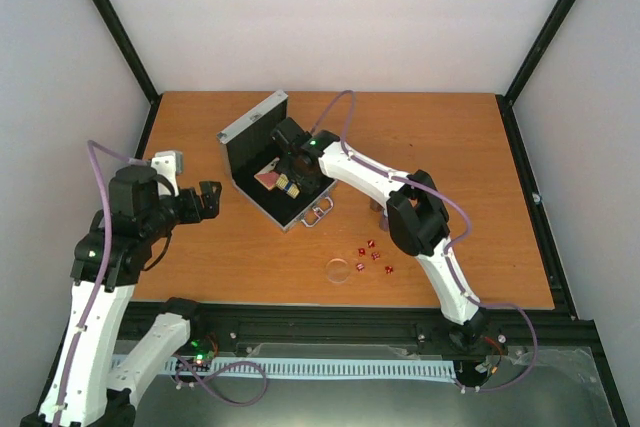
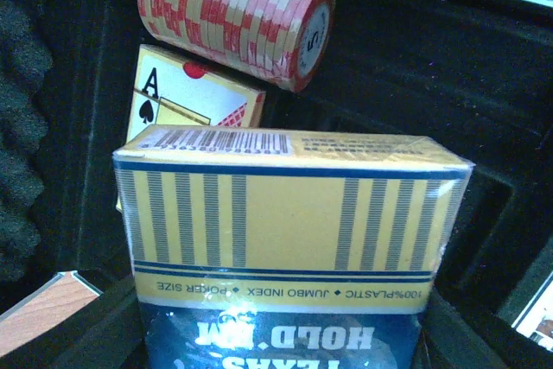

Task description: Pack up texas hold em set

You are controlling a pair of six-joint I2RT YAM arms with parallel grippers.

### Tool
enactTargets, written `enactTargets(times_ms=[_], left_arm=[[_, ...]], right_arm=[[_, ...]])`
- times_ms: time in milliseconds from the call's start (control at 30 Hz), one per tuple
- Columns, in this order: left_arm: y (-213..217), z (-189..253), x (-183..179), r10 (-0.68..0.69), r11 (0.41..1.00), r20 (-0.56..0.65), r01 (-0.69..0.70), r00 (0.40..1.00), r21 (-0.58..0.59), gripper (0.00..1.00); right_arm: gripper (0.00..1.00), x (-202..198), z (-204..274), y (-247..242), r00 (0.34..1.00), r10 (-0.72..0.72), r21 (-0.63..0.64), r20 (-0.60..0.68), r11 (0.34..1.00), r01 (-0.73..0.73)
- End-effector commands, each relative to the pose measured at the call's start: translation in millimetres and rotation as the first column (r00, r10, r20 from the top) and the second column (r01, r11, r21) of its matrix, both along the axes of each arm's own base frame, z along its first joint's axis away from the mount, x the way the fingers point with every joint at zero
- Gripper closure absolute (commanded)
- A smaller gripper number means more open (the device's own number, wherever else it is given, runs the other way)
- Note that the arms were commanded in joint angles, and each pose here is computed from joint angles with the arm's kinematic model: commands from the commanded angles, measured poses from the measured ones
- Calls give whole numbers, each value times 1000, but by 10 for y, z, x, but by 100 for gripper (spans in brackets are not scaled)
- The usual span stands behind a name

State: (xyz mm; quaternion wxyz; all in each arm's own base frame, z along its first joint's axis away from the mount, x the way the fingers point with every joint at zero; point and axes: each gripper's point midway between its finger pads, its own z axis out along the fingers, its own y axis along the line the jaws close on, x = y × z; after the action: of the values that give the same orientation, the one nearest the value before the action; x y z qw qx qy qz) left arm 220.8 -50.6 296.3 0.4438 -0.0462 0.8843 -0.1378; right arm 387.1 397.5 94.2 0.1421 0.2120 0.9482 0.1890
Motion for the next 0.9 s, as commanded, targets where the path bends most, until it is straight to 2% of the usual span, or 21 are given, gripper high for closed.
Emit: enactTargets(times_ms=[0, 333, 600, 633, 700, 733, 800, 867], left_arm=[[17, 122, 6, 2, 1000, 23, -2, 1000, 11, 0], [3, 58, 38, -7, 1000, 4, 7, 1000, 18, 0], [6, 56, 29, -11, 1000, 2, 11, 1000, 26, 0], [8, 55, 27, -11, 1000, 2, 11, 1000, 28, 0], [9, 53, 24, -11, 1000, 1, 11, 1000, 29, 0], [9, 63, 24, -11, 1000, 5, 11, 1000, 28, 0], [9, 74, 25, -11, 1000, 8, 11, 1000, 27, 0], [10, 86, 20, -11, 1000, 11, 11, 1000, 27, 0]], right_arm=[[97, 79, 104, 120, 999, -44, 68, 16, 997, 43], [96, 47, -157, 144, 998, -50, 49, -30, 997, 52], [91, -57, -325, 153, 996, -39, 29, -77, 999, 41], [85, -67, -322, 145, 996, -40, 26, -79, 999, 42], [64, -89, -321, 120, 996, -43, 16, -82, 999, 45], [57, -94, -319, 110, 996, -43, 12, -81, 999, 44], [49, -100, -306, 103, 996, -39, 12, -79, 999, 40], [45, -101, -303, 98, 996, -38, 11, -77, 999, 39]])
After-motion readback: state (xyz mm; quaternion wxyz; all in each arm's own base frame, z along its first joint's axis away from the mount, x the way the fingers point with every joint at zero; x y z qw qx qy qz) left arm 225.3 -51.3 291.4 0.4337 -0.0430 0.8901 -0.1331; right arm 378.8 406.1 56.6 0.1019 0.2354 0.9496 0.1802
